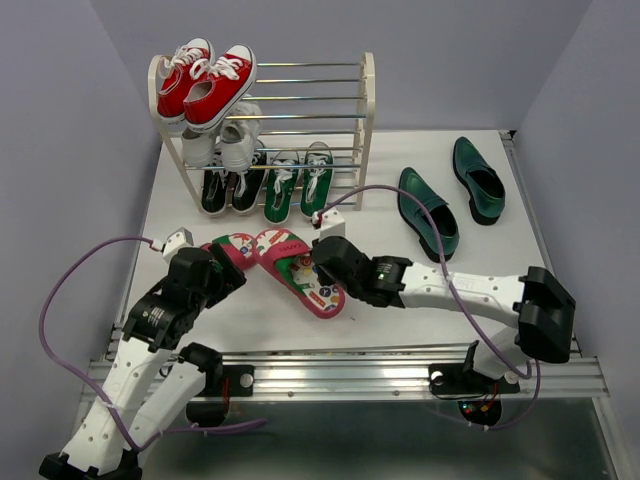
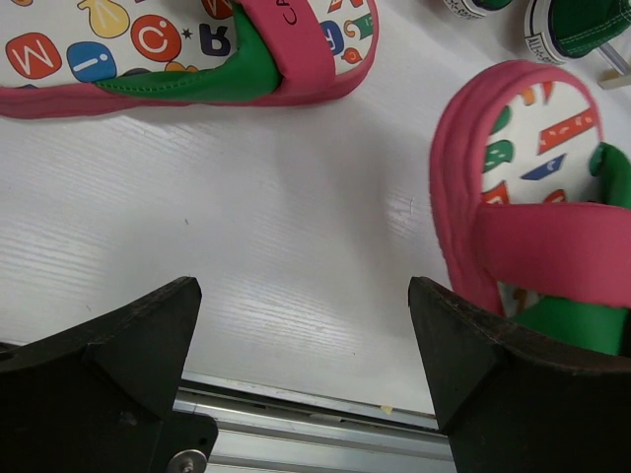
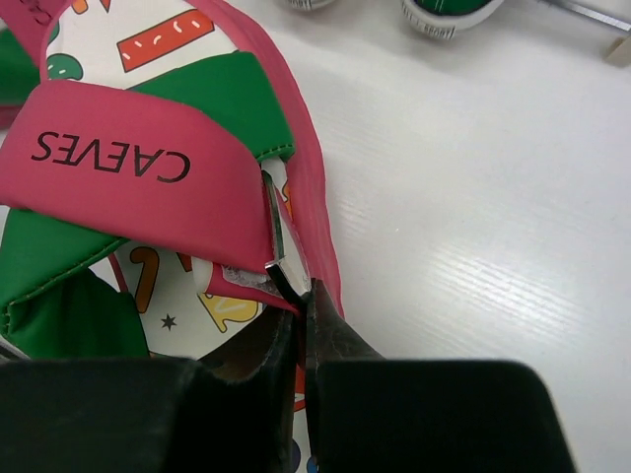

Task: Place and organize the shoes onto the shoe shelf

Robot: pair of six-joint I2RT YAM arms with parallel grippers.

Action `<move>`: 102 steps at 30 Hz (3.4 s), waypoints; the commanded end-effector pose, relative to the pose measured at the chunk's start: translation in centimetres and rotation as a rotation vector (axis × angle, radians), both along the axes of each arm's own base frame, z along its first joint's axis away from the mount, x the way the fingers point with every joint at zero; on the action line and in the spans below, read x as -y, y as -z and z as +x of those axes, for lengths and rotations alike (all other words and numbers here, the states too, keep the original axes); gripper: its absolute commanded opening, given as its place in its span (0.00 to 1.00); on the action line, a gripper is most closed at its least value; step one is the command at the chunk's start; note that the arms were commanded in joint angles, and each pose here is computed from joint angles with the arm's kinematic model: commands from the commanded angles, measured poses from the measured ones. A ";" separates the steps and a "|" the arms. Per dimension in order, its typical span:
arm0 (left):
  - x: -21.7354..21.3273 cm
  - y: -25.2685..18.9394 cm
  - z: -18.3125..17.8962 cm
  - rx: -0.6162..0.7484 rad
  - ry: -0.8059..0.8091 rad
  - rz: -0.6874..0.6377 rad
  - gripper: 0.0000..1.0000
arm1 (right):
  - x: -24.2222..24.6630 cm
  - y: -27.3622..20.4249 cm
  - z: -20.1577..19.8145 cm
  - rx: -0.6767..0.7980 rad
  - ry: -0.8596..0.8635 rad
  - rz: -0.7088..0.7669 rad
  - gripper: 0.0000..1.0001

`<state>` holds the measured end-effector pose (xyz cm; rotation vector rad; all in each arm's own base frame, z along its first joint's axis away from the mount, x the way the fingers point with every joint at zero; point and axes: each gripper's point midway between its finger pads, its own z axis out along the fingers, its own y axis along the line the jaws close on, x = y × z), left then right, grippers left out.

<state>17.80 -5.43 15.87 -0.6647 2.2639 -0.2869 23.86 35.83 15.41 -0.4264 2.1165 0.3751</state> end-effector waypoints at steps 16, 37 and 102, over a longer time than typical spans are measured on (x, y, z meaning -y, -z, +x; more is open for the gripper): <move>-0.3 -1.9 0.3 0.068 -0.030 -0.025 0.99 | 4.5 -14.3 3.6 0.354 0.235 0.148 0.01; 0.5 -2.5 1.2 0.069 -0.009 -0.037 0.99 | 5.4 -19.3 12.4 0.437 0.581 0.212 0.01; 1.3 -2.5 2.1 0.075 0.039 -0.029 0.99 | 10.8 -19.4 25.5 0.655 1.146 0.431 0.07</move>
